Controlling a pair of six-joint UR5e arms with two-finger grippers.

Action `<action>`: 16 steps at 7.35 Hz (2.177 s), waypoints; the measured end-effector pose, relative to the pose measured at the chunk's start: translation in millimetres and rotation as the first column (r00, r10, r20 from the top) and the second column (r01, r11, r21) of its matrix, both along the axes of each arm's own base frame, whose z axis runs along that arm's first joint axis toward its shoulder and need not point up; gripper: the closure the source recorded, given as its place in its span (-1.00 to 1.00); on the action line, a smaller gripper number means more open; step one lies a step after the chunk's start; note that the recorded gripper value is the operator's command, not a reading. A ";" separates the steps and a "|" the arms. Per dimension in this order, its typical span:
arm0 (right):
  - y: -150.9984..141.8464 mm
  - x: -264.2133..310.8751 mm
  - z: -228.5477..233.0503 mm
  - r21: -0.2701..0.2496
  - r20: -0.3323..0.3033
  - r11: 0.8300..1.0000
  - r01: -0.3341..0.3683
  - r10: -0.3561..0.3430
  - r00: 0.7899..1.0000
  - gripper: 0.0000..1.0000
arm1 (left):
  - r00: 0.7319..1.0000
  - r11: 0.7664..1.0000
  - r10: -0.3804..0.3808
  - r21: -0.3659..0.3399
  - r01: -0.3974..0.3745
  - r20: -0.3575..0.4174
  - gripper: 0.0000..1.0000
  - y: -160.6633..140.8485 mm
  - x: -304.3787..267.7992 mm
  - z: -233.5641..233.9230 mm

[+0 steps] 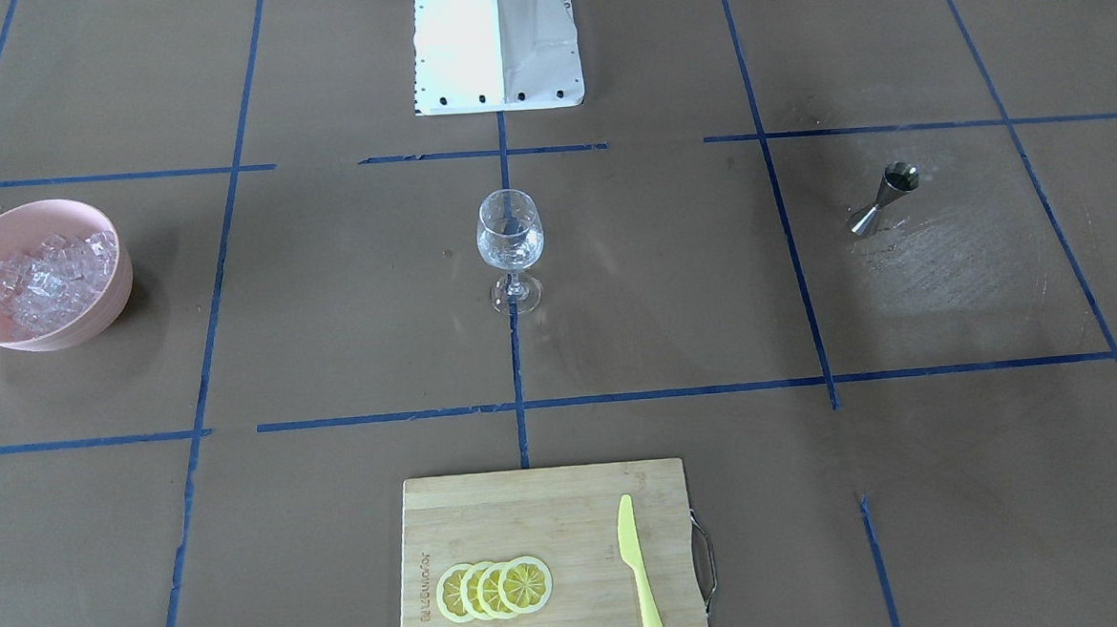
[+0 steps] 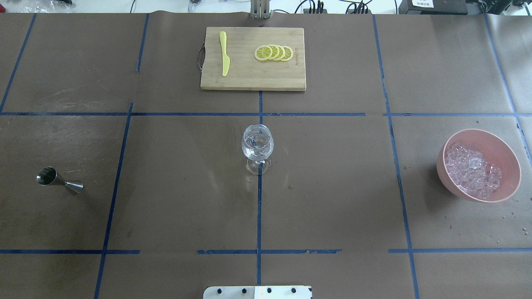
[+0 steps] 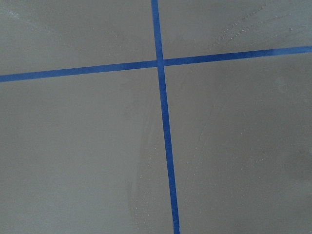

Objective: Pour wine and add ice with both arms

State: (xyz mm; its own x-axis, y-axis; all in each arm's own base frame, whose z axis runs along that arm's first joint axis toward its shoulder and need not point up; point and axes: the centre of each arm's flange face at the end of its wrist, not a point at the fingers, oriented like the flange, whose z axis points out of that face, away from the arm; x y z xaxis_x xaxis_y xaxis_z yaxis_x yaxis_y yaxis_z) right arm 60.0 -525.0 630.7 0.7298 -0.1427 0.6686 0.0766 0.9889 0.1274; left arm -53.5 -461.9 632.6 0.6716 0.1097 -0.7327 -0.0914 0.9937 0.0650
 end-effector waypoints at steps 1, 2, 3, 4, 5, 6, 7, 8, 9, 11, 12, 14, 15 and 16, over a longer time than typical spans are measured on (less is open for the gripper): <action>0.4 -0.1 -0.1 0.000 0.001 1.000 0.000 0.000 1.000 -1.00 | 1.000 1.000 0.010 0.007 -0.010 0.002 -1.00 -0.7 3.3 -1.7; 1.0 -0.4 0.0 0.000 0.004 1.000 0.000 0.000 1.000 -1.00 | 1.000 0.999 0.029 0.019 -0.029 0.007 -1.00 -1.7 10.2 -5.0; 1.6 -0.7 0.1 0.000 0.009 1.000 0.001 -0.001 1.000 -1.00 | 0.999 0.998 0.044 0.033 -0.045 0.009 -1.00 -2.7 16.5 -9.5; 1.8 -0.9 0.0 0.000 0.012 1.000 0.001 -0.001 1.000 -1.00 | 0.999 0.998 0.053 0.043 -0.054 0.010 -1.00 -3.1 20.9 -14.6; 2.3 -1.1 0.3 -0.001 0.015 1.000 0.002 -0.002 1.000 -1.00 | 0.998 0.997 0.058 0.050 -0.058 0.010 -1.00 -3.1 23.6 -18.9; 3.6 -1.5 1.9 -0.005 0.020 1.000 0.002 -0.002 1.000 -1.00 | 0.998 0.996 0.062 0.057 -0.063 0.010 -1.00 -4.2 25.8 -21.4; 7.4 -1.8 5.9 -0.013 0.024 1.000 0.002 -0.002 1.000 -1.00 | 0.998 0.996 0.065 0.063 -0.066 0.010 -1.00 -12.4 27.9 -23.8; 12.9 -2.0 11.4 -0.024 0.028 1.000 0.002 -0.002 1.000 -1.00 | 0.998 0.995 0.065 0.071 -0.066 0.010 -1.00 -26.4 29.4 -27.9; 15.6 -3.7 14.3 -0.030 0.033 1.000 0.005 -0.004 0.999 -1.00 | 0.998 0.995 0.064 0.073 -0.064 0.007 -1.00 -32.0 30.1 -29.7; 15.2 -16.2 14.1 -0.016 0.043 0.999 0.031 -0.031 0.999 -1.00 | 0.997 0.993 0.067 0.098 -0.064 -0.037 -1.00 -22.8 33.1 -41.5; 14.0 -22.1 11.9 0.011 0.046 0.999 0.043 -0.044 0.998 -1.00 | 0.993 0.988 0.079 0.140 -0.066 -0.085 -1.00 -21.8 38.8 -62.7; 14.7 -29.7 9.9 0.041 0.073 0.998 0.056 -0.059 0.996 -1.00 | 0.986 0.975 0.097 0.213 -0.066 -0.138 -1.00 -28.2 77.4 -105.0; 15.8 -33.5 8.1 0.047 0.111 0.997 0.060 -0.064 0.992 -1.00 | 0.986 0.965 0.080 0.259 -0.040 -0.144 -1.00 -30.7 110.1 -125.3; 16.7 -36.5 6.5 0.049 0.141 0.997 0.063 -0.069 0.988 -1.00 | 0.987 0.953 0.054 0.302 -0.005 -0.152 -1.00 -27.7 146.0 -143.7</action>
